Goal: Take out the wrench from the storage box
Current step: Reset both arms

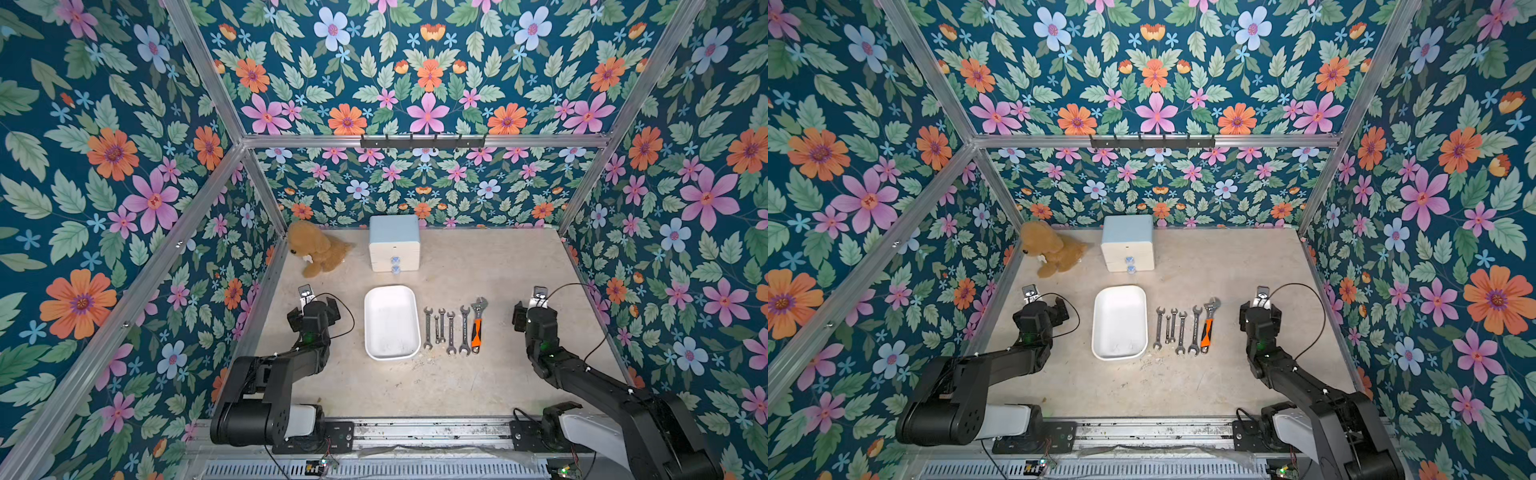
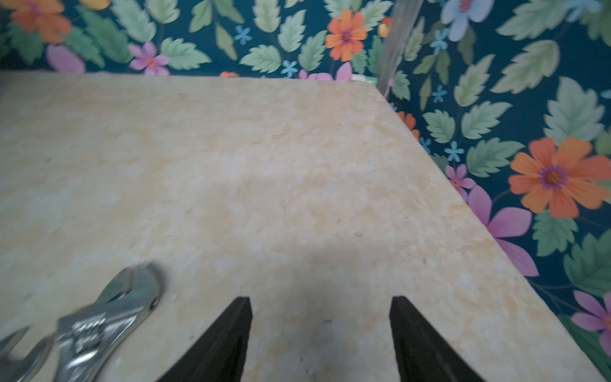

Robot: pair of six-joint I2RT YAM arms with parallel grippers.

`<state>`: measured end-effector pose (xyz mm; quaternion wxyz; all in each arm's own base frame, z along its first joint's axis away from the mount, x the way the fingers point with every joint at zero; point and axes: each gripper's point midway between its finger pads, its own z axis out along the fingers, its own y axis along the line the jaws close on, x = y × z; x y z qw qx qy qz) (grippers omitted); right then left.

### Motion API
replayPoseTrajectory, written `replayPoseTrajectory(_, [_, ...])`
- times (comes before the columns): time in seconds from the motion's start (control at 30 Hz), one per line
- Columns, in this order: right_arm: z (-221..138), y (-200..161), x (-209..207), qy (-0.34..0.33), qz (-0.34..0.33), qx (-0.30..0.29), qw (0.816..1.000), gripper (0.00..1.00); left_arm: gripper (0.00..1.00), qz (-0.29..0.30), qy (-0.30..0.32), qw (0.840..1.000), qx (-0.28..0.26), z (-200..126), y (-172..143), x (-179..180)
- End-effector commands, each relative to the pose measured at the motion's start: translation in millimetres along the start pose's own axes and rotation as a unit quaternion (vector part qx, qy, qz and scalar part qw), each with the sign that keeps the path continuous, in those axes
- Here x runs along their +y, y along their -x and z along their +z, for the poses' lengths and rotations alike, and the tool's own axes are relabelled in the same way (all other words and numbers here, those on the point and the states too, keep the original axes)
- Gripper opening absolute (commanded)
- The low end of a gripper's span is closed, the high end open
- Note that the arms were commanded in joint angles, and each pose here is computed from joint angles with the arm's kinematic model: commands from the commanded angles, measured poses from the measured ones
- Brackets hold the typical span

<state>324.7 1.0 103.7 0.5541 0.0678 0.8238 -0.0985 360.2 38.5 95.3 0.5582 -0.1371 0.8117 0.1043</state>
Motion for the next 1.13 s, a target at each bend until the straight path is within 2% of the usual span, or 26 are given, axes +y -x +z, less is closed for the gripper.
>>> replayPoseTrajectory(0.0, [8,35,9,0.043,0.037,-0.071,0.996,0.72,1.0,0.012,-0.034,0.997,-0.07,3,33,-9])
replayPoseTrajectory(0.07, [19,31,14,0.048,0.009,-0.063,0.997,0.71,1.0,0.01,-0.052,0.996,-0.072,10,27,-11])
replayPoseTrajectory(0.13, [31,33,-10,0.01,0.058,-0.104,0.993,0.69,1.0,0.033,-0.088,0.993,-0.066,18,17,-24])
replayPoseTrajectory(0.2, [45,22,-26,0.022,0.111,-0.066,0.991,0.6,1.0,0.031,-0.097,0.993,-0.065,18,17,-27])
replayPoseTrajectory(0.23, [50,19,-22,0.036,0.108,-0.045,0.993,0.92,1.0,0.03,-0.1,0.992,-0.064,18,16,-26])
replayPoseTrajectory(0.27, [50,16,-19,0.044,0.104,-0.035,0.993,0.99,1.0,0.03,-0.1,0.992,-0.066,18,17,-26])
replayPoseTrajectory(0.43, [50,17,-11,0.054,0.083,-0.038,0.994,0.99,1.0,0.028,-0.1,0.992,-0.073,18,19,-26])
replayPoseTrajectory(1.1, [52,17,-9,0.062,0.086,-0.031,0.994,0.99,1.0,0.028,-0.101,0.992,-0.075,16,19,-26])
